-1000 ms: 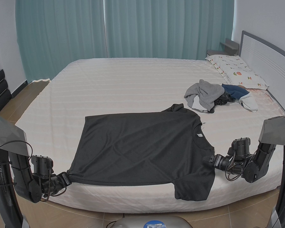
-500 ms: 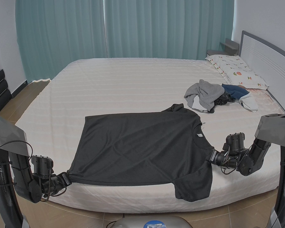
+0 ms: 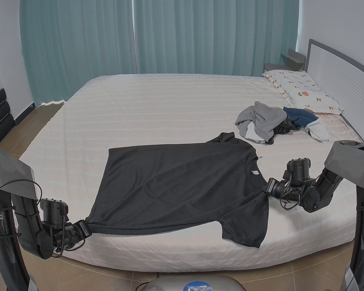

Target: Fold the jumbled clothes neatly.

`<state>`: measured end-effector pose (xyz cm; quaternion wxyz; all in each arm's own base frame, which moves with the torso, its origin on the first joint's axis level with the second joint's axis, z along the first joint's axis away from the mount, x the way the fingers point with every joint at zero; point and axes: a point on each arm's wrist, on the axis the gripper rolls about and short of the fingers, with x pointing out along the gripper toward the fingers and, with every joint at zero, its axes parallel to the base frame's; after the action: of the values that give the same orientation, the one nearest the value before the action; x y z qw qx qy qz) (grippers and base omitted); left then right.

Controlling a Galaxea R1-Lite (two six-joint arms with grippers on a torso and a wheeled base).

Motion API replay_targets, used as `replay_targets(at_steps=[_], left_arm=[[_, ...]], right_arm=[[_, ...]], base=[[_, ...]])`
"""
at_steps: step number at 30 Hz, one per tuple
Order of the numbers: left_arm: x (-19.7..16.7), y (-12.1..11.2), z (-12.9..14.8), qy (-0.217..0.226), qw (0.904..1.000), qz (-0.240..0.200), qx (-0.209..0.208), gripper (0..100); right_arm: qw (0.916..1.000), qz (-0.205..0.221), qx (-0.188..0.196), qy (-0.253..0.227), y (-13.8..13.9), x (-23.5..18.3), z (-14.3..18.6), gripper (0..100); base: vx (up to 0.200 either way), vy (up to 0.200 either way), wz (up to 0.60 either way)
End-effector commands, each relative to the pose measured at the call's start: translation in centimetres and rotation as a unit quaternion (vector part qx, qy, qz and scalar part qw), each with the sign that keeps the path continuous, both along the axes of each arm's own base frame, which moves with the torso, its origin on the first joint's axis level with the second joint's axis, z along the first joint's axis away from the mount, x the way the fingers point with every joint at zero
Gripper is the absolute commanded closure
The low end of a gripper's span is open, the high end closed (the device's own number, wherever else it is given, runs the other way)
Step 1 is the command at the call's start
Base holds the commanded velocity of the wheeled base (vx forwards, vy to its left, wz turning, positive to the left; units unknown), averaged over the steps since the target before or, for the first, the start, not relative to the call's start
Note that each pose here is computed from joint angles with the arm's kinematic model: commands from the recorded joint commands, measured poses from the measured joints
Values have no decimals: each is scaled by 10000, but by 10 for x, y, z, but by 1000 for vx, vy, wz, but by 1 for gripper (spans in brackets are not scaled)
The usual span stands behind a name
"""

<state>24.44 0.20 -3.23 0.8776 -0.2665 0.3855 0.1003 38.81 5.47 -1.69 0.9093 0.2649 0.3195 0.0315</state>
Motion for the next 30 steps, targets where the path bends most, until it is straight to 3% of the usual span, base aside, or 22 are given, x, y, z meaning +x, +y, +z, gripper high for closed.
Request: replay_targets(at_steps=[1,6,11,16,22,30], left_arm=[[0,0,-1,14,10000,2,-6,100],[0,0,-1,14,10000,2,-6,100],[0,0,-1,14,10000,2,-6,100],[0,0,0,-1,10000,2,-6,100],[-1,0,1,-24,10000,2,-6,100],[-2,-1,0,14,10000,-26,-1,100]], right_arm=[[10000,29,-69,-20,-1,6,-8,0],[10000,21,-74,-46,-4,0,-8,0],[9999,-16,5,-137,-15,-16,13,0],[9980,496,389,6,-20,-55,29,0],[9933,861,427,648,-7,-93,12,0],[9907,1038,466,748,1,-96,-13,0]], base=[[0,0,0],[0,0,0],[0,0,0],[0,0,0],[0,0,0],[0,0,0]])
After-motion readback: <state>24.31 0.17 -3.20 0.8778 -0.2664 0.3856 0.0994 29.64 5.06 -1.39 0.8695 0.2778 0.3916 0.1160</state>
